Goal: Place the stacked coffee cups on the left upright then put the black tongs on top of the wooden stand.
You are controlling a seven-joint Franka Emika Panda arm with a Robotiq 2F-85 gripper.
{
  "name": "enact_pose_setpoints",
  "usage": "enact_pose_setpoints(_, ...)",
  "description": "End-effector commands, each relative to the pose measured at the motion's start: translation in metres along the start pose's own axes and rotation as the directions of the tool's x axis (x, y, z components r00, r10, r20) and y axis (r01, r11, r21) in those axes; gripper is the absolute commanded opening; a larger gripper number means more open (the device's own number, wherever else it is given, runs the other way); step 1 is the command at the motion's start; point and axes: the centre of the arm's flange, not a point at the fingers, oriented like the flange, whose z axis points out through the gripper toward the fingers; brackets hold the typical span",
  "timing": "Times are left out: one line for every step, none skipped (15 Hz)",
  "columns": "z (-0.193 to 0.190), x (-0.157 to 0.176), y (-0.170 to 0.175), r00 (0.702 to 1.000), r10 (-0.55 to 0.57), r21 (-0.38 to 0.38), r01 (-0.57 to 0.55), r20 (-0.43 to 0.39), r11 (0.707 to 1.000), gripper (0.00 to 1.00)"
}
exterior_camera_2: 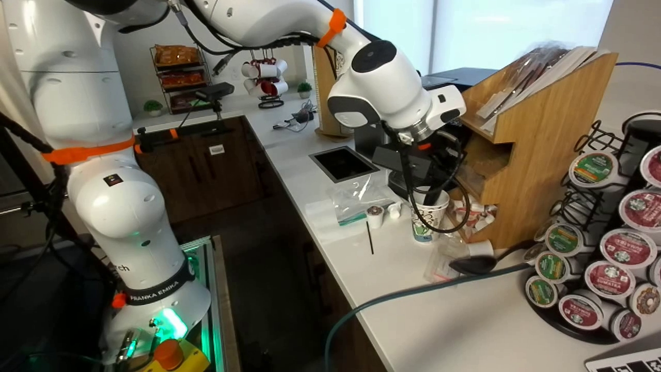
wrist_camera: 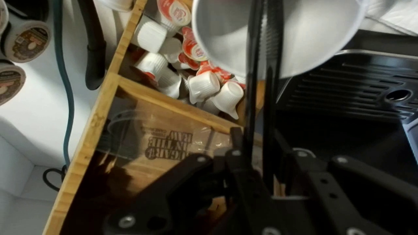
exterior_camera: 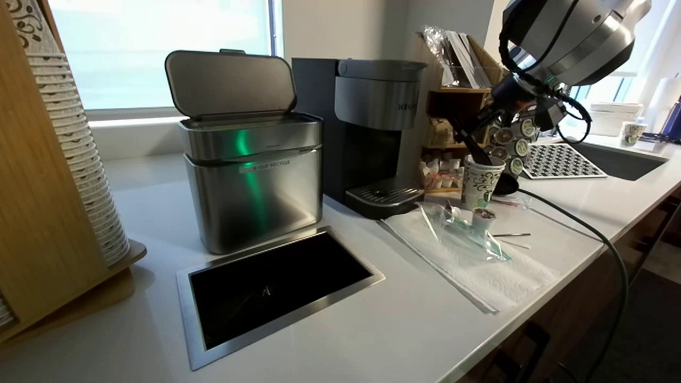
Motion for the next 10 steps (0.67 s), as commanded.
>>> enact_pose_setpoints(-0.032,0.001,-0.011,0.996,-0.031,-0.009,0.03,-0.079,1.0,0.06)
enact_pose_setpoints(-0.038,0.0,-0.015,0.996,-0.031,-0.005,0.03,-0.083,1.0,0.06)
enact_pose_setpoints(-0.045,0.001,-0.017,0.995,-0.032,0.006,0.033,-0.09,0.999,0.06)
enact_pose_setpoints(-0.05,0.0,-0.019,0.995,-0.028,0.014,0.03,-0.099,0.999,0.06)
enact_pose_setpoints(-0.056,-0.002,-0.023,0.995,-0.02,0.021,0.022,-0.102,1.0,0.06)
enact_pose_setpoints(-0.062,-0.003,-0.022,0.995,-0.014,0.032,0.017,-0.097,0.999,0.06)
enact_pose_setpoints(-0.067,-0.006,-0.025,0.996,-0.009,0.045,0.013,-0.083,0.999,0.06)
enact_pose_setpoints(-0.072,-0.011,-0.027,0.998,-0.009,0.061,0.013,-0.064,0.998,0.06)
enact_pose_setpoints(-0.081,-0.017,-0.033,0.998,-0.018,0.072,0.022,-0.054,0.997,0.06)
enact_pose_setpoints(-0.09,-0.025,-0.037,0.999,-0.029,0.082,0.032,-0.04,0.996,0.06)
